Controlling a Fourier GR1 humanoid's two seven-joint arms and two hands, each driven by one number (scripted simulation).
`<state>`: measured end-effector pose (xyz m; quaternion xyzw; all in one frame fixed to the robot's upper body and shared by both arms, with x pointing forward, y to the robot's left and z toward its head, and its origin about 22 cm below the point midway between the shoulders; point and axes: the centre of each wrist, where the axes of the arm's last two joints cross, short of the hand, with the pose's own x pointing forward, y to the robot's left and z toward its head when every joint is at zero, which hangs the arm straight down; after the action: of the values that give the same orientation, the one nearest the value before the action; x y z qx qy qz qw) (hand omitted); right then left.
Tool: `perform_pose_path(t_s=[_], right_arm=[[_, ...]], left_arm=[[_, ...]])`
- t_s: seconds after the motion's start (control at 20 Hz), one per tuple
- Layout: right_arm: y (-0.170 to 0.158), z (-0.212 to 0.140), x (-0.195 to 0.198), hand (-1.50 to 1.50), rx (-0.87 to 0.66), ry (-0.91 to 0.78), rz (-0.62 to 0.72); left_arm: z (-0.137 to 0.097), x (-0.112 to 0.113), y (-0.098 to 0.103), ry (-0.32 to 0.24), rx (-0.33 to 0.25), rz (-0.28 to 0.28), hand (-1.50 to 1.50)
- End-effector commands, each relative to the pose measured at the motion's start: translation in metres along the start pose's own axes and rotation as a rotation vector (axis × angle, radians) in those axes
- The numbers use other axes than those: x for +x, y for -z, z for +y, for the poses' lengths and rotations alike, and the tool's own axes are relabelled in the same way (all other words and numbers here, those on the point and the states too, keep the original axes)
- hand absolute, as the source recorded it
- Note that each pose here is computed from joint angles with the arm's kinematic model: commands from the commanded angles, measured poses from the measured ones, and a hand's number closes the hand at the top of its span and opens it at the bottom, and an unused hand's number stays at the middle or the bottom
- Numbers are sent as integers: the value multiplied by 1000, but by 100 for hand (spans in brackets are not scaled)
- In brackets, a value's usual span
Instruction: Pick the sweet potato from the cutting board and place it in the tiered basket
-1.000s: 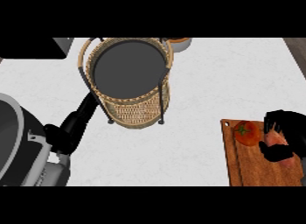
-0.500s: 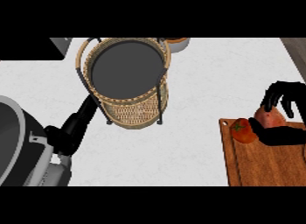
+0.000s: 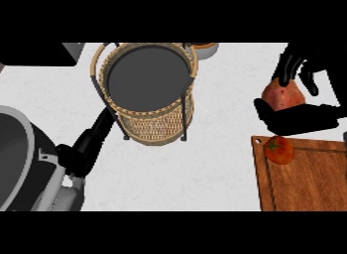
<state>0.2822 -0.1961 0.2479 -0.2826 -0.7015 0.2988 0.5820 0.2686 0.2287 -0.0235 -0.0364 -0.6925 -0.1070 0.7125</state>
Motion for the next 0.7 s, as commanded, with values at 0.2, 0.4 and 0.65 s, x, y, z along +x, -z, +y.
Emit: perform_pose_path(t_s=[0.2,0.4,0.65], right_arm=[[57,20,94,150,48,15,50],[85,51,114,150,74,37,26],[115,91,110,150,141,5,37]], left_arm=[[-22,-5,-8,-5,-32,11,0],[-1,6,6,2,-23,5,0],[8,9,3,9,-26,-2,0]])
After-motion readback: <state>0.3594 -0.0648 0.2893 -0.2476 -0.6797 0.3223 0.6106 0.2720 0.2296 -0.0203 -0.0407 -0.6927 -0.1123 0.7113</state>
